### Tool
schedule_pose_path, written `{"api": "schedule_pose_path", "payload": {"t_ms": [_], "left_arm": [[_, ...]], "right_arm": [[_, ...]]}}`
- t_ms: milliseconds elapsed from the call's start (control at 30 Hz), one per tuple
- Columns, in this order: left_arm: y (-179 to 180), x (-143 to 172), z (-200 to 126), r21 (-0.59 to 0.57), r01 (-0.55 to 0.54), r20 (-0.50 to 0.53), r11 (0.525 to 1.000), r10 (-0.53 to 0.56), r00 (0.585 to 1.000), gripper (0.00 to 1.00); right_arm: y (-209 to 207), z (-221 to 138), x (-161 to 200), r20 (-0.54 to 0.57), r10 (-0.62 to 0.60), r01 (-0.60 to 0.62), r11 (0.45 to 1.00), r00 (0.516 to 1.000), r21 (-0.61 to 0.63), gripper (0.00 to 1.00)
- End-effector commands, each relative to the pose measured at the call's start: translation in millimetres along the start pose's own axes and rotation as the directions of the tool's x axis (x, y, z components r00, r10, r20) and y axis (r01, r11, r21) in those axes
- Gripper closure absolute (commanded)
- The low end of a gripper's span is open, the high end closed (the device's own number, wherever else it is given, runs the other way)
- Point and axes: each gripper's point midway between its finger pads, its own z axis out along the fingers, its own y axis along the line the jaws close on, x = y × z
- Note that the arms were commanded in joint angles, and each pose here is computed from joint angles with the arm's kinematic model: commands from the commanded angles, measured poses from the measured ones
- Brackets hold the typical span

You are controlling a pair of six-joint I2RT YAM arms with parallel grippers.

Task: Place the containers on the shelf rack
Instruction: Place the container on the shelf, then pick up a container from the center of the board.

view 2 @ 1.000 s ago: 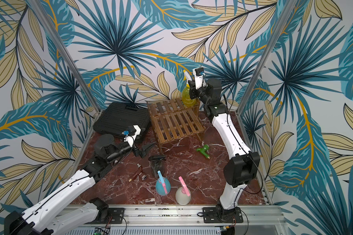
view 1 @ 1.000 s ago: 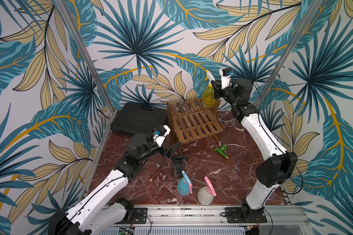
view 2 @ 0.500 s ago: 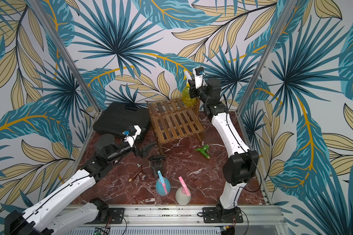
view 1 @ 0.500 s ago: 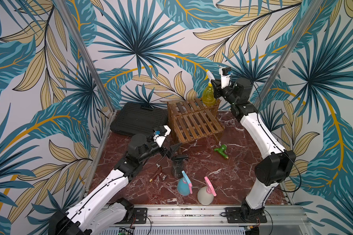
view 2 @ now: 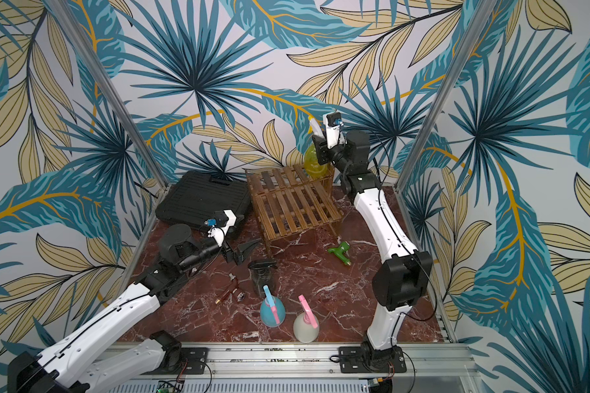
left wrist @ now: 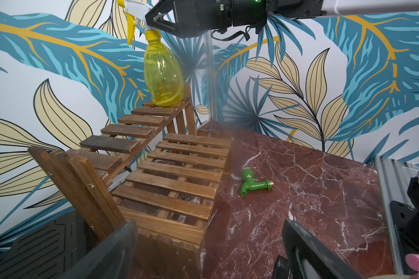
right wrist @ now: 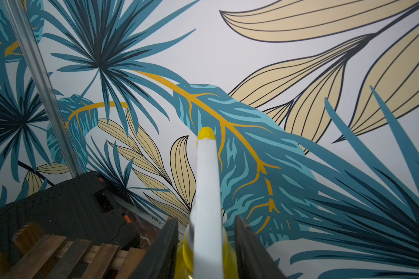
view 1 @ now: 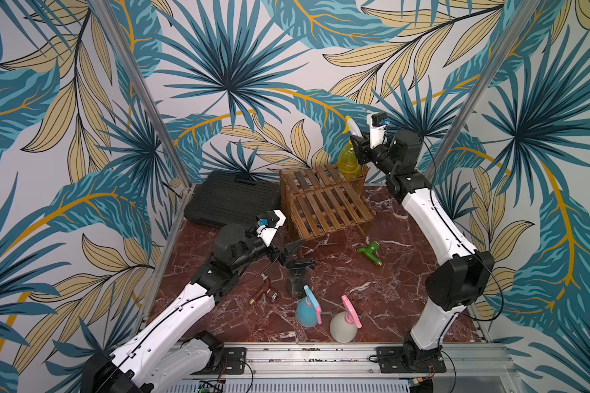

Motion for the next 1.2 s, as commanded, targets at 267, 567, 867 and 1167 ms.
{"api": "schedule_pose_path", "payload": {"t_ms": [267,567,867,1167], "left_arm": [[-1,6,0,0.014,-0.023,-0.043,1.0,0.023,0.999,0.0],[-12,38,-1,0.12,-0.105,-0.234,0.987,0.13,0.963,0.0],[-33,89,-5,0.265,-0.056,-0.369,0.963,0.155,0.917,0.0],[-39,105,3,0.315,0.007,-0.41,0.949,0.129,0.903,0.0]], "right_arm": [[2,-27,-19,0.045,0.016,-0.016,1.0,0.999,0.002,0.07],[31,-101,-32,0.085,0.049,-0.042,0.996,0.995,-0.083,0.01],[108,-179,39,-0.019,-0.028,0.017,0.905,0.999,-0.426,0.01],[137,-202,73,-0.094,0.04,-0.086,0.821,0.995,-0.565,0.01]]}}
